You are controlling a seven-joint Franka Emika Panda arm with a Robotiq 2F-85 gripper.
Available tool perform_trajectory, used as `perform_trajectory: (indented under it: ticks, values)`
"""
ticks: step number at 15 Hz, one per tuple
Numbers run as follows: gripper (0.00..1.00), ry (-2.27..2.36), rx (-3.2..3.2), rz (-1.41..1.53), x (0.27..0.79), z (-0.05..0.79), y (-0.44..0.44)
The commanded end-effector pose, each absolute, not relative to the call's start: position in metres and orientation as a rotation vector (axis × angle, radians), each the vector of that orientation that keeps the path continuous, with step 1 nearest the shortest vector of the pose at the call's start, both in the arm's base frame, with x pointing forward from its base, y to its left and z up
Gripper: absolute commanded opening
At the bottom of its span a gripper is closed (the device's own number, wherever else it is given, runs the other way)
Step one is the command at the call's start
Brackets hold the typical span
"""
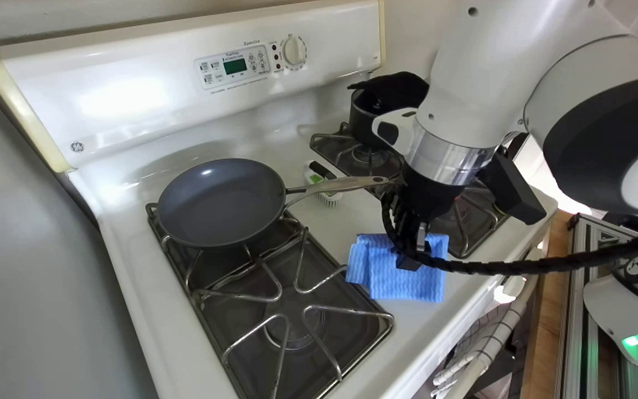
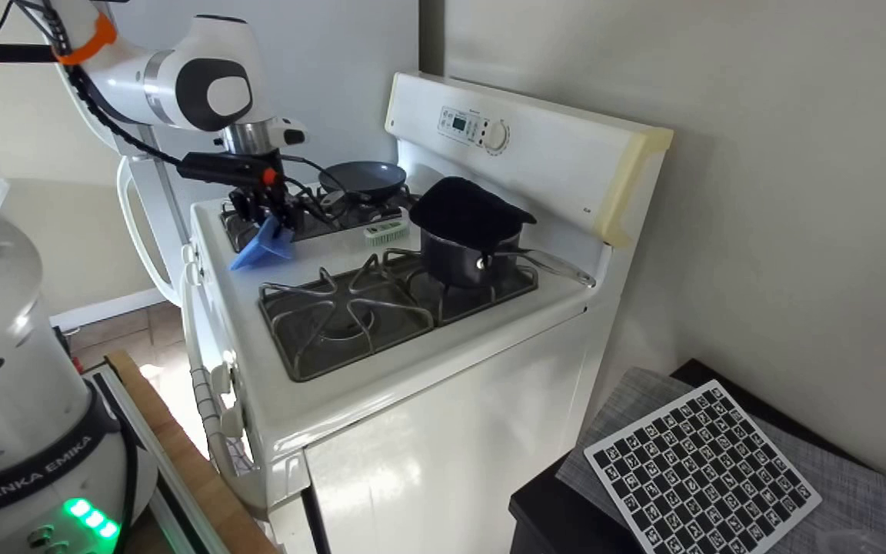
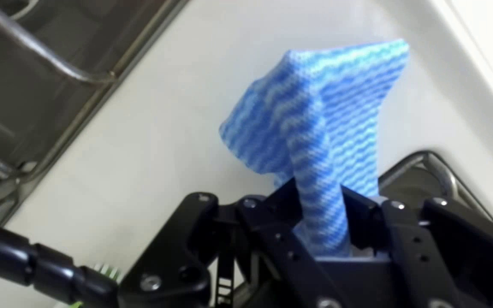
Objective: Move the pan backwards then use the blue fabric to wipe the pan.
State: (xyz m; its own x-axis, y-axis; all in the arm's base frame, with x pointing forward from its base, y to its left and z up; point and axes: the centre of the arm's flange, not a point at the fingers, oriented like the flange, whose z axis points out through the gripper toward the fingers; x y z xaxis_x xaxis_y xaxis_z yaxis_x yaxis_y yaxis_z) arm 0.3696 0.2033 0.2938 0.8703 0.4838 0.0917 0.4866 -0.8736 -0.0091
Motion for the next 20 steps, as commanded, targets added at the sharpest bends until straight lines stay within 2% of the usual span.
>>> perform_trajectory:
  ticks: [1, 10, 11, 20]
  values:
    - [0.00, -0.763, -3.040, -0.202, 0.388, 0.342, 0.215]
    - [0.00, -0.729, -3.081, -0.564, 0.484, 0.442, 0.236]
    - [0.00, -0.749, -3.047, -0.558, 0.457, 0.438, 0.225]
    - [0.00, -0.719, -3.057, -0.596, 0.474, 0.437, 0.223]
